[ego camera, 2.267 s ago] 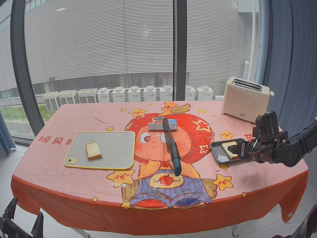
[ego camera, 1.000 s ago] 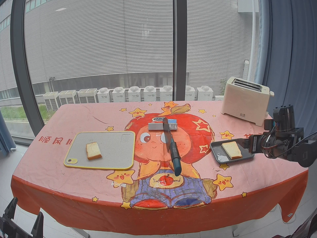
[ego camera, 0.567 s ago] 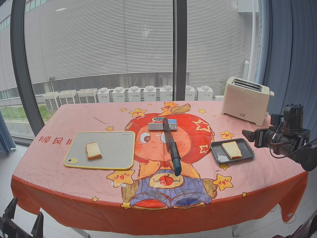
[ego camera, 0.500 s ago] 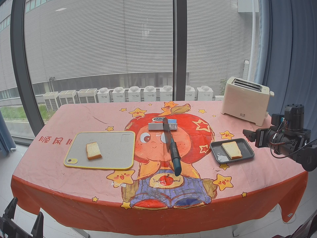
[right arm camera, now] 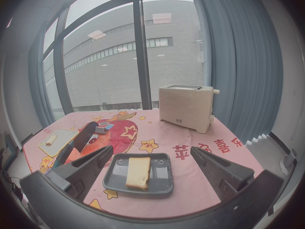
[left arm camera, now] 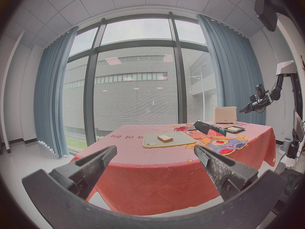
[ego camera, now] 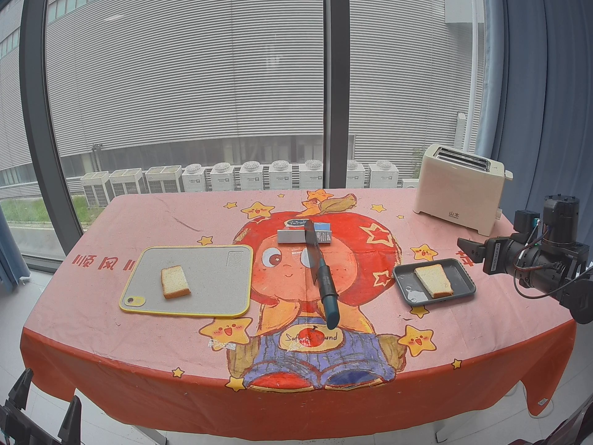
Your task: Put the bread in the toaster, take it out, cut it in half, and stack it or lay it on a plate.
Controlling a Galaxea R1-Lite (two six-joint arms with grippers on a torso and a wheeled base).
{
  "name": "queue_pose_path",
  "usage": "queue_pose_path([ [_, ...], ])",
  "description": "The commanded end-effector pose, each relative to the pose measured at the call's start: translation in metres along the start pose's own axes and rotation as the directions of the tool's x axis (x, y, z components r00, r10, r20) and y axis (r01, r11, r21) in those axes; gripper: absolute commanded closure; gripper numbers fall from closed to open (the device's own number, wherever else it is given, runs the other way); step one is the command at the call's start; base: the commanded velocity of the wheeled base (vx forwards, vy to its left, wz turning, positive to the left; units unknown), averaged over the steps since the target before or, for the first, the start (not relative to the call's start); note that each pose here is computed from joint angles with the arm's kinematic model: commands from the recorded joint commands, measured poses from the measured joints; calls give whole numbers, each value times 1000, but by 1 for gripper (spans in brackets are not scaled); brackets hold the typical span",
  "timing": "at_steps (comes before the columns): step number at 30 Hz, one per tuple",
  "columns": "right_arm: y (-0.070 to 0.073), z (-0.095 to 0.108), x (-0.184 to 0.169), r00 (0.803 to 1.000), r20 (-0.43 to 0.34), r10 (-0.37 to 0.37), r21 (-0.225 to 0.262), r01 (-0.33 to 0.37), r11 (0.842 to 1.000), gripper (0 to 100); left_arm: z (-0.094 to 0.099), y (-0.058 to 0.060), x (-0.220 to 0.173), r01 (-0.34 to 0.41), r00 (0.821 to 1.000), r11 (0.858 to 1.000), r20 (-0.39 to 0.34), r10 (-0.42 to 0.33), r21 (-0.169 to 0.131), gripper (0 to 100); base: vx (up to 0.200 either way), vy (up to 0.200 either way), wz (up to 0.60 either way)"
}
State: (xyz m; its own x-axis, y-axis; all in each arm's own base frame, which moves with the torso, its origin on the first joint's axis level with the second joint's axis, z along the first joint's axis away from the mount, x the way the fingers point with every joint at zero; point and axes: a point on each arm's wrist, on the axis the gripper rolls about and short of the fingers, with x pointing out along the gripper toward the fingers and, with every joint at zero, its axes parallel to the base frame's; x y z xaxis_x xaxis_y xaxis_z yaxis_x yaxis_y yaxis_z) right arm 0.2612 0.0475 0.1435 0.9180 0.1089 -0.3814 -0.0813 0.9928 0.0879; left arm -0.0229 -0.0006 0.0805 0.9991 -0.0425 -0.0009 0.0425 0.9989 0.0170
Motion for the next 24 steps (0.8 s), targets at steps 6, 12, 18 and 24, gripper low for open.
queue_pose_path([
  [6,-17,3,-4,998,45,-47,-5,47,999,0,-5,0,0,0,1000,1000,-1,0,0,0,0,0,0],
  [12,-18,3,-8,997,66,-48,-4,48,999,0,-5,0,0,0,1000,1000,-1,0,0,0,0,0,0],
  [18,-18,5,-15,996,80,-48,-3,48,999,0,-5,0,0,0,1000,1000,-1,0,0,0,0,0,0],
  [24,-16,-1,-17,996,83,-40,-6,41,999,0,-5,0,0,2,1000,1000,-1,-2,0,0,0,0,0],
])
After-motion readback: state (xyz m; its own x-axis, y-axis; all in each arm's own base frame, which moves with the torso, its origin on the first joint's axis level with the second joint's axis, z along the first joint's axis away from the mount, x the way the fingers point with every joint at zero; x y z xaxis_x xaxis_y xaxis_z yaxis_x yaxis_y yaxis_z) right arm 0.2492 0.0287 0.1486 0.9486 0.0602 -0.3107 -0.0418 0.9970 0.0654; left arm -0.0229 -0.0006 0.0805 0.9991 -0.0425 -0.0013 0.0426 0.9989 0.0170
